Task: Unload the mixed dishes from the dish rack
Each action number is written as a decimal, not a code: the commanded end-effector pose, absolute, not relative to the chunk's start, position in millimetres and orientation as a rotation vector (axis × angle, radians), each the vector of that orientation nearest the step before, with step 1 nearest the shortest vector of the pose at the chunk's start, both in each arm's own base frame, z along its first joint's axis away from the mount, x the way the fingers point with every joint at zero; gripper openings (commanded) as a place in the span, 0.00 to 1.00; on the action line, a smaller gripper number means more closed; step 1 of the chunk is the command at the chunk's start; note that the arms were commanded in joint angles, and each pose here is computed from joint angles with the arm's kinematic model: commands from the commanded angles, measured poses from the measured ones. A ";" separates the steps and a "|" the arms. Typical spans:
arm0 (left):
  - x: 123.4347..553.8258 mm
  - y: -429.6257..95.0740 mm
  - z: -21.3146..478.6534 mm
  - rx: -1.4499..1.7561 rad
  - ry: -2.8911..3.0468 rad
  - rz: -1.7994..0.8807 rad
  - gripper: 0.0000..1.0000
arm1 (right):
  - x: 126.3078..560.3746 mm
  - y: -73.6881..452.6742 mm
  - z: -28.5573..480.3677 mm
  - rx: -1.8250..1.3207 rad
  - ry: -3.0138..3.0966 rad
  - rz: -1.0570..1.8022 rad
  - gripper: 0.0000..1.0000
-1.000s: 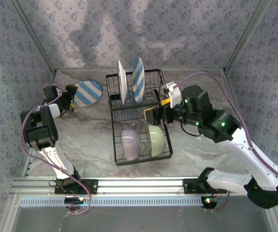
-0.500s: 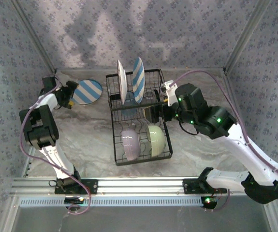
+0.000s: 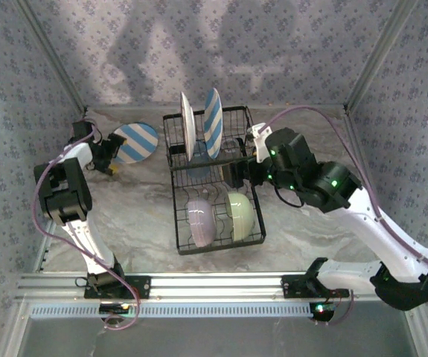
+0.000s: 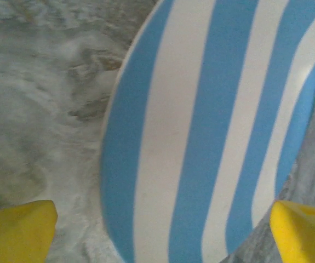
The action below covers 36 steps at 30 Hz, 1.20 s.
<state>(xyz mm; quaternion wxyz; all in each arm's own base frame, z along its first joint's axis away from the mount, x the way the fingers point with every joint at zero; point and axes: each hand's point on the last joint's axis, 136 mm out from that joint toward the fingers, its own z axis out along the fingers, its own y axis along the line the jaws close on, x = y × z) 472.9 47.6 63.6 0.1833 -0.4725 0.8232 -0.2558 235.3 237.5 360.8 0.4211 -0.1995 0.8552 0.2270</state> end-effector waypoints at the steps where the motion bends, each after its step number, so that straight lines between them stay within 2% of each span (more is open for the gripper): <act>1: 459.0 60.1 97.5 -1.293 2.324 -0.584 0.99 | 246.7 228.4 365.8 -0.462 2.152 0.455 1.00; 7: 433.6 73.4 150.3 -1.266 2.247 -0.450 0.99 | 263.1 239.7 371.9 -0.491 2.147 0.394 1.00; 11: 412.8 64.0 208.3 -1.150 2.152 -0.495 0.99 | 272.8 251.0 377.6 -0.520 2.129 0.382 0.99; 15: 389.1 25.0 277.4 -0.875 2.057 -0.690 0.99 | 281.9 264.9 379.7 -0.536 2.130 0.398 0.97; 18: 363.5 -19.0 326.8 -0.574 1.984 -0.878 0.99 | 292.3 272.8 384.1 -0.524 2.129 0.413 0.90; 21: 326.7 -56.6 352.1 -0.327 1.938 -1.001 0.99 | 305.0 278.7 384.7 -0.506 2.144 0.405 0.85; 25: 277.0 -97.0 359.5 -0.054 1.878 -1.109 0.99 | 320.7 284.1 385.1 -0.473 2.154 0.398 0.80; 29: 236.0 -114.9 352.5 0.133 1.816 -1.088 0.99 | 334.1 286.2 384.0 -0.446 2.162 0.390 0.73; 36: 211.0 -131.7 354.9 0.243 1.659 -1.130 0.99 | 349.2 289.1 384.7 -0.413 2.163 0.365 0.65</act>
